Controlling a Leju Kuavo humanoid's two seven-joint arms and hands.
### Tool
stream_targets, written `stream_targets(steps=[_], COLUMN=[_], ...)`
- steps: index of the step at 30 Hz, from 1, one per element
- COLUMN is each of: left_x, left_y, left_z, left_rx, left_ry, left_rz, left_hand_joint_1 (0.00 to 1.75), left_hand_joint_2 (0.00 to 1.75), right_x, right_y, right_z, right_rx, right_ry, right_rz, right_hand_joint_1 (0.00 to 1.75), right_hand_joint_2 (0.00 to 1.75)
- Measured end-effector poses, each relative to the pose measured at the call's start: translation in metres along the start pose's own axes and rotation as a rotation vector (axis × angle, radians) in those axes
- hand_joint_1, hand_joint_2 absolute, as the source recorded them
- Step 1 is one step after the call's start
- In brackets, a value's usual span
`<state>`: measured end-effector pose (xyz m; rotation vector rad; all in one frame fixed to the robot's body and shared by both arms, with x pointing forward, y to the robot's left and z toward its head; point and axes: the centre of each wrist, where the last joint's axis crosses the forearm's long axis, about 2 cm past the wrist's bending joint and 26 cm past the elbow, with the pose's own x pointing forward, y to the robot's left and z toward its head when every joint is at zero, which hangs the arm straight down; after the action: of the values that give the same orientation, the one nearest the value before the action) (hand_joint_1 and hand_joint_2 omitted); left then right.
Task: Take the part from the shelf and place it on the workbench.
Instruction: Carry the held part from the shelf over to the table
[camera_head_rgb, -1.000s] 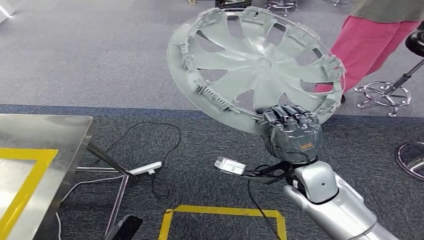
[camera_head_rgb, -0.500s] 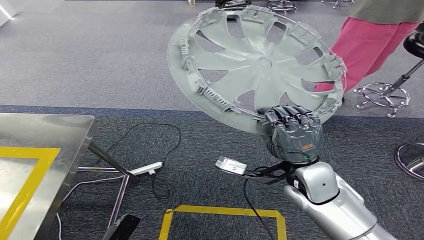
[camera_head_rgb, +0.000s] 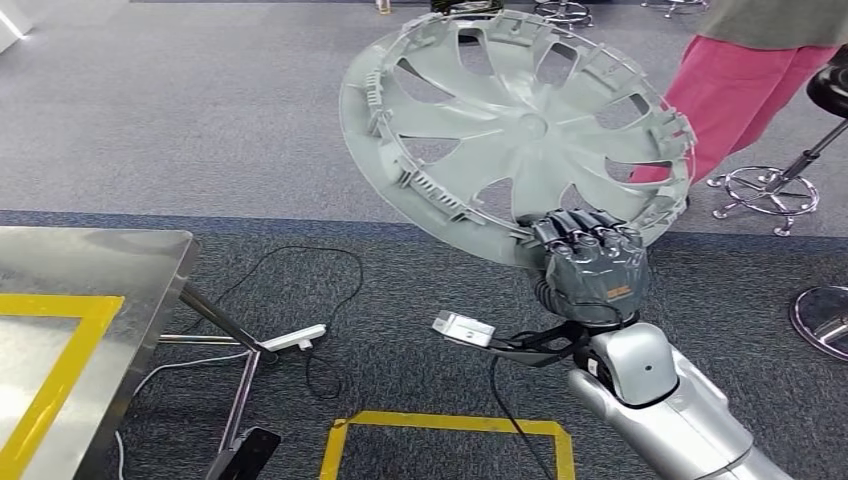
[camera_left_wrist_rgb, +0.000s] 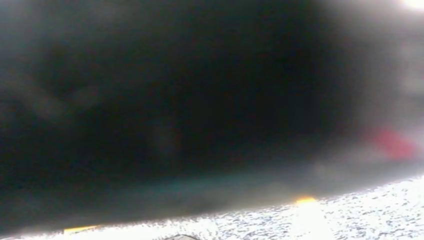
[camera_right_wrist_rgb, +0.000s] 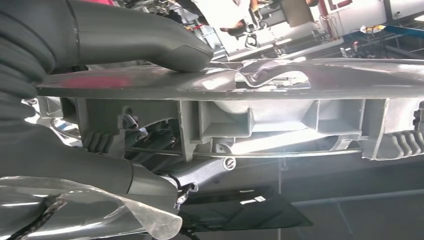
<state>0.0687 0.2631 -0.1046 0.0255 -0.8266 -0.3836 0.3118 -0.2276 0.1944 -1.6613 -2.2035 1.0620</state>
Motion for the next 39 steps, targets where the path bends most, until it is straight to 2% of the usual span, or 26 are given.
stream_targets(steps=[39], left_x=[-0.0014], left_y=[0.0035], left_z=[0.0004], left_rx=[-0.004], left_ry=[0.017], left_rz=[0.0], left_hand_joint_1=[0.0], left_hand_joint_2=[0.0], right_x=[0.0003], right_y=[0.0082], right_z=[0.0041], right_rx=[0.037], right_ry=[0.043], right_rz=[0.004], right_hand_joint_1=[1.75], right_hand_joint_2=[1.75])
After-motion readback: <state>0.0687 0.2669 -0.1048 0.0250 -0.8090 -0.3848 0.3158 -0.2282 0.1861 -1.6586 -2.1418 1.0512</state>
